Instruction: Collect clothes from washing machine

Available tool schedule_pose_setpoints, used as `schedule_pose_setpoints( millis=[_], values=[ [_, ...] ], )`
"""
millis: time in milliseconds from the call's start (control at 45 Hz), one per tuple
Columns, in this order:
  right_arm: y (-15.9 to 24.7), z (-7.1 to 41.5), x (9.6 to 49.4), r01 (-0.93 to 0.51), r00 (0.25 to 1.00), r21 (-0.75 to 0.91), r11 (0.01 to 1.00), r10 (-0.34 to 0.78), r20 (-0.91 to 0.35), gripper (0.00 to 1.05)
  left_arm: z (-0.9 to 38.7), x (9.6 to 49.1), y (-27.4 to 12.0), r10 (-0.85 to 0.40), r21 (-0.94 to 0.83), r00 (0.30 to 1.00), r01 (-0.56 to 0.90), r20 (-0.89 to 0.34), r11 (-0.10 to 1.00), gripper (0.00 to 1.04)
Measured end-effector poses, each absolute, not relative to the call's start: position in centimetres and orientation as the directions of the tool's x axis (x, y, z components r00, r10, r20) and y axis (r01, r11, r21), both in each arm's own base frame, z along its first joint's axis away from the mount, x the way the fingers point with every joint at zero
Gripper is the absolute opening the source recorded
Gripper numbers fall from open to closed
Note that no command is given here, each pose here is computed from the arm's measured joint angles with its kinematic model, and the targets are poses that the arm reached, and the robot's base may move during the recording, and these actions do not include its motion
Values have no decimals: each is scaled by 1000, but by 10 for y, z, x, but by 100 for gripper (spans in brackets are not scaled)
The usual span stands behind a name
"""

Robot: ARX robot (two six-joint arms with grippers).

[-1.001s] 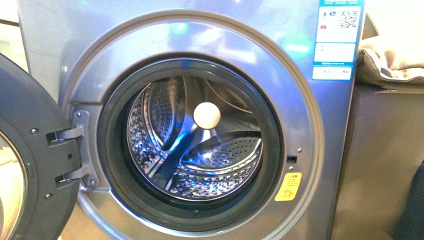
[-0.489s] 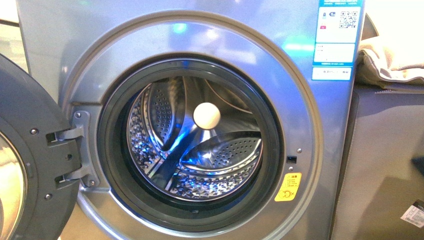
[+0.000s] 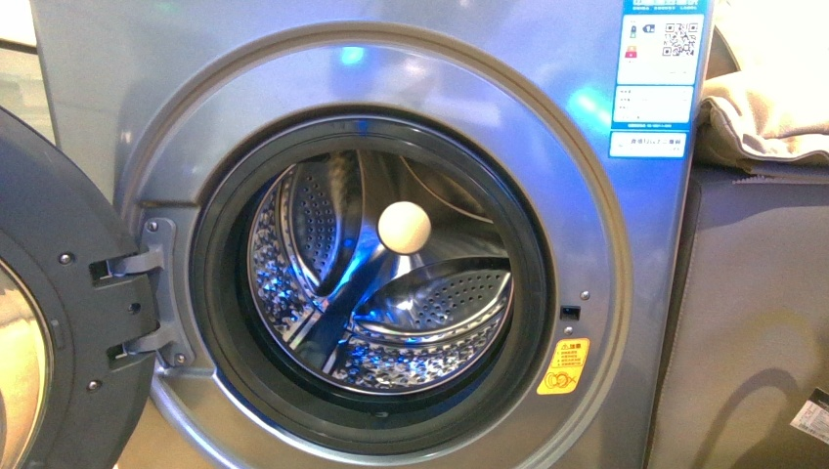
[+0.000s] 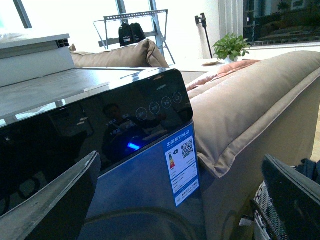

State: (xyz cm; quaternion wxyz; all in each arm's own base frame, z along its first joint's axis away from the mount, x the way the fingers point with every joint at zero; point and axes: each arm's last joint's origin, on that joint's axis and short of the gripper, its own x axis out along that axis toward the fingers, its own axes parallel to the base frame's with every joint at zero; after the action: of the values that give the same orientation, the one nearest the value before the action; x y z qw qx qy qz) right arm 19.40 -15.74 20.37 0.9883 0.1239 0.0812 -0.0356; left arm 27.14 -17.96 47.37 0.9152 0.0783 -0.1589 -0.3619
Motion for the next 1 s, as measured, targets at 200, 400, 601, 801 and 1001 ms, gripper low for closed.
schedule_pose_setpoints(
  millis=[200, 400, 601, 801, 1001],
  values=[
    [-155, 163, 198, 133, 953, 356, 925, -20, -304, 35, 474, 271, -180, -688, 258, 687, 638, 234, 726, 98],
    [-152, 141, 200, 170, 930, 421, 891, -4, -367, 63, 474, 271, -180, -688, 258, 687, 638, 234, 726, 98],
    [-149, 142, 199, 191, 934, 443, 876, -24, -356, 98, 474, 271, -180, -688, 258, 687, 638, 234, 726, 98],
    [-131, 199, 197, 101, 991, 351, 931, -62, -120, 97, 474, 271, -180, -688, 258, 687, 638, 234, 726, 98],
    [-88, 254, 190, -84, 993, 250, 965, 60, 101, 97, 474, 271, -180, -688, 259, 687, 638, 234, 726, 98]
  ],
)
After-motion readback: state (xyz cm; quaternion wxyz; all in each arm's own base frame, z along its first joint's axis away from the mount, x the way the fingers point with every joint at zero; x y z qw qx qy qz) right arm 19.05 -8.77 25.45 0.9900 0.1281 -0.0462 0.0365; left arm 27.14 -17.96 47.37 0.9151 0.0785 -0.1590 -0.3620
